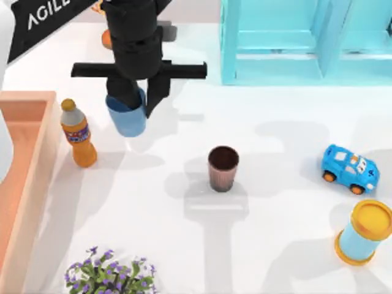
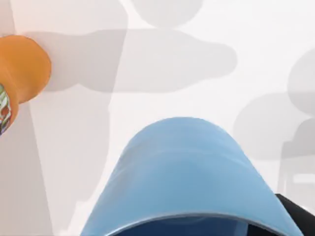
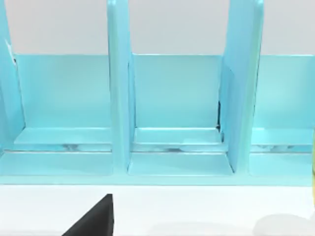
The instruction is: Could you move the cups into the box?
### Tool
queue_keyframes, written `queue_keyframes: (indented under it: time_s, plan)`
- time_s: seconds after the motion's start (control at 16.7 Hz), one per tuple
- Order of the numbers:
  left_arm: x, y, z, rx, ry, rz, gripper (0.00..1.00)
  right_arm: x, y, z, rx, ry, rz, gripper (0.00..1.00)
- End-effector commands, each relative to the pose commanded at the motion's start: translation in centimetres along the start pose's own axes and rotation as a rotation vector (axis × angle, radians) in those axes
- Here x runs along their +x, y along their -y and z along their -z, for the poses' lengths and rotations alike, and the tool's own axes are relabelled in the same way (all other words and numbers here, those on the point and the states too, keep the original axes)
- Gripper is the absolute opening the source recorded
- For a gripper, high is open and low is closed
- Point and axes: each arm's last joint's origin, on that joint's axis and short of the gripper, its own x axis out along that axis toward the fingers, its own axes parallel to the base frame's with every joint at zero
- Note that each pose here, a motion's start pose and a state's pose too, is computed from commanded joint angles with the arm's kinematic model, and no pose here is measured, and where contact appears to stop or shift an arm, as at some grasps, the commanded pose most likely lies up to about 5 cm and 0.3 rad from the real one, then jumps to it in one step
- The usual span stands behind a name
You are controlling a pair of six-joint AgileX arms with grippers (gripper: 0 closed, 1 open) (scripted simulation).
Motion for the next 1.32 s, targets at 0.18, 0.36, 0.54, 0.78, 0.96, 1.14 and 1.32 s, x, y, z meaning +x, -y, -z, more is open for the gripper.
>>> queue_keyframes:
  time_s: [0.18,0.36,0.54,0.78,0.96,1.14,1.32]
  plan:
    - [-2.7,-2.6,2.3,0.062,-0.023,0.026,0.00,0.0,0.0,0.0,0.000,0.000,0.000,1.00]
    - [-5.8,-7.1,5.6,0.117,-0.027,0.054,0.00,0.0,0.0,0.0,0.000,0.000,0.000,1.00]
    - [-7.1,-12.4,9.3,0.143,-0.024,0.063,0.00,0.0,0.0,0.0,0.000,0.000,0.000,1.00]
    - [-6.2,-18.9,13.7,0.103,-0.012,0.042,0.00,0.0,0.0,0.0,0.000,0.000,0.000,1.00]
    - [-4.7,-22.4,16.2,0.038,0.003,0.009,0.00,0.0,0.0,0.0,0.000,0.000,0.000,1.00]
    - [-3.5,-24.5,17.4,-0.018,0.017,-0.026,0.00,0.0,0.0,0.0,0.000,0.000,0.000,1.00]
    - [-3.3,-24.9,17.7,-0.030,0.023,-0.034,0.00,0.0,0.0,0.0,0.000,0.000,0.000,1.00]
